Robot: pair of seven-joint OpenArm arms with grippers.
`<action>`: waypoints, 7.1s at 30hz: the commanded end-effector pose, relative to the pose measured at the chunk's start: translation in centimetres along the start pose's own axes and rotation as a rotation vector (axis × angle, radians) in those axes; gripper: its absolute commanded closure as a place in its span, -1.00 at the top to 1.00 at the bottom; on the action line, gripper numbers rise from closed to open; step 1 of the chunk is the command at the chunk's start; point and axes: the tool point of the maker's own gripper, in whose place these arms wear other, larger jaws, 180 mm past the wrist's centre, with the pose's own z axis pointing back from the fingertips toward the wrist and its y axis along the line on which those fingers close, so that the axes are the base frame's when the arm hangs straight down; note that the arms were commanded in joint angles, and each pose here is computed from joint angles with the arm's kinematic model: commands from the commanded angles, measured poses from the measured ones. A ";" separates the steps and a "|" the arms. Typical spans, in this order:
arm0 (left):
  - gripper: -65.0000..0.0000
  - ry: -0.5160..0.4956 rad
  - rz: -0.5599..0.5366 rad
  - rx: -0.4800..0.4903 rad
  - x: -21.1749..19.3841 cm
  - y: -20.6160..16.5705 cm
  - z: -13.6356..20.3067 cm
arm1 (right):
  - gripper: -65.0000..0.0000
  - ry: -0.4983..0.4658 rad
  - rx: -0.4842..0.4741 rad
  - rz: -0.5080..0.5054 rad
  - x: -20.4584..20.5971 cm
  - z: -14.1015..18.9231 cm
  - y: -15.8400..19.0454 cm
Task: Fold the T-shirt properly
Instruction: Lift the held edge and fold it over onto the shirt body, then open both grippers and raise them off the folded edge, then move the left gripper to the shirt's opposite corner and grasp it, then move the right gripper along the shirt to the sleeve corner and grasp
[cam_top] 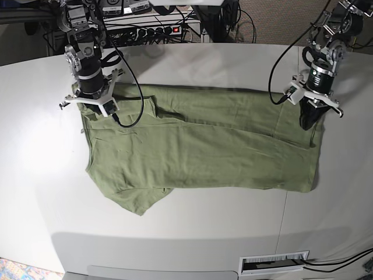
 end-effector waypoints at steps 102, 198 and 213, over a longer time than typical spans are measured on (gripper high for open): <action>-1.00 0.258 -0.184 -1.014 -1.7 -9.2 11.4 | -1.00 0.242 0.087 0.421 -5.9 4.7 -1.3; -1.00 0.235 1.126 -0.526 -6.8 4.6 -9.0 | -0.81 -0.069 -0.118 0.032 4.4 2.1 -8.3; -1.00 0.172 1.174 -0.605 -3.5 5.5 -8.8 | -0.51 -0.083 -0.018 -0.238 7.1 -6.1 -9.6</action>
